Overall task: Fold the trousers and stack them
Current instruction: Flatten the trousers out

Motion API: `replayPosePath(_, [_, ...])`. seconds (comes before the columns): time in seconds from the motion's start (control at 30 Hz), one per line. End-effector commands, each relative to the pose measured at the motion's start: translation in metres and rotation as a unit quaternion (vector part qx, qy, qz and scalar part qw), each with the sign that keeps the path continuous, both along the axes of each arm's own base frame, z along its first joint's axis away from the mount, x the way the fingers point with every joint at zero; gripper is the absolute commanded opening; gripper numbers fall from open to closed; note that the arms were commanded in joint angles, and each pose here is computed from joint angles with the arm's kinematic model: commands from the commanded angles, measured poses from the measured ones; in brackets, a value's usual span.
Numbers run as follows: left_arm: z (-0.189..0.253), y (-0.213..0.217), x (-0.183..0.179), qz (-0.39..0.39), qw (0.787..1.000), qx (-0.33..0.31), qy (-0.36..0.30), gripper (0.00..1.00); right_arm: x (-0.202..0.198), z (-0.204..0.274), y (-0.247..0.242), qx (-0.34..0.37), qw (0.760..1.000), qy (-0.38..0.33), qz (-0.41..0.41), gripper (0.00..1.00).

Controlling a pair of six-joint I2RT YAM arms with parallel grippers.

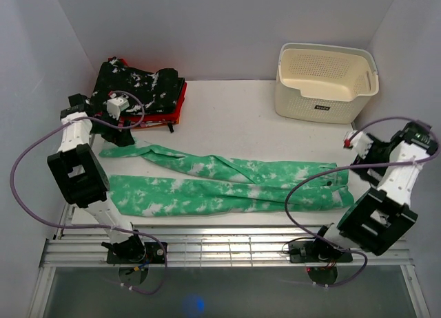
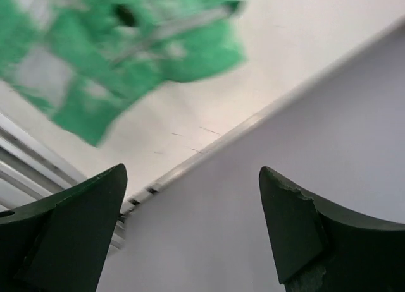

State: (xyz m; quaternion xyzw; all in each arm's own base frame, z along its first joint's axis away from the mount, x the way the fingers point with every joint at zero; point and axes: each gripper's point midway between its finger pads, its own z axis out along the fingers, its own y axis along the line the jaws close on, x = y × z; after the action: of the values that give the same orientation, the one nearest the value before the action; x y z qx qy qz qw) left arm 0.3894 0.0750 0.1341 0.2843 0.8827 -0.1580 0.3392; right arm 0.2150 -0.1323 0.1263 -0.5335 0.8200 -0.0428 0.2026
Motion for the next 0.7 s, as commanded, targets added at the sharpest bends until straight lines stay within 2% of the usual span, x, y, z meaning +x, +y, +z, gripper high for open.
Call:
replayPosePath(0.0, [-0.003,-0.003,0.021,0.018,1.000,0.004,0.005,0.94,0.053,0.068,-0.007,0.098,0.991,-0.045,-0.076,0.90])
replayPosePath(0.03, [-0.006,-0.010,0.026,0.010,1.000,0.004,0.003,0.94,0.057,0.077,0.003,0.143,0.985,-0.035,-0.086,0.90])
replayPosePath(0.07, [-0.008,-0.015,0.028,0.005,1.000,0.004,0.005,0.94,0.067,0.085,0.003,0.171,0.976,-0.033,-0.131,0.90])
replayPosePath(0.17, [-0.024,-0.039,0.030,-0.014,1.000,0.003,0.019,0.92,0.099,0.085,0.012,0.201,0.969,-0.018,-0.141,0.91])
replayPosePath(0.23, [-0.029,-0.058,0.032,-0.028,0.999,0.003,0.020,0.92,0.112,0.064,0.030,0.228,0.957,0.027,-0.179,0.92])
replayPosePath(0.3, [-0.037,-0.067,0.029,-0.031,0.999,0.005,0.029,0.92,0.120,0.040,0.044,0.225,0.951,0.066,-0.202,0.93])
replayPosePath(0.43, [-0.049,-0.086,0.027,-0.043,0.998,0.006,0.044,0.93,0.107,-0.016,0.057,0.199,0.945,0.139,-0.218,0.94])
replayPosePath(0.67, [-0.073,-0.107,0.005,-0.072,0.995,0.015,0.063,0.95,0.079,-0.066,0.072,0.167,0.942,0.212,-0.199,0.93])
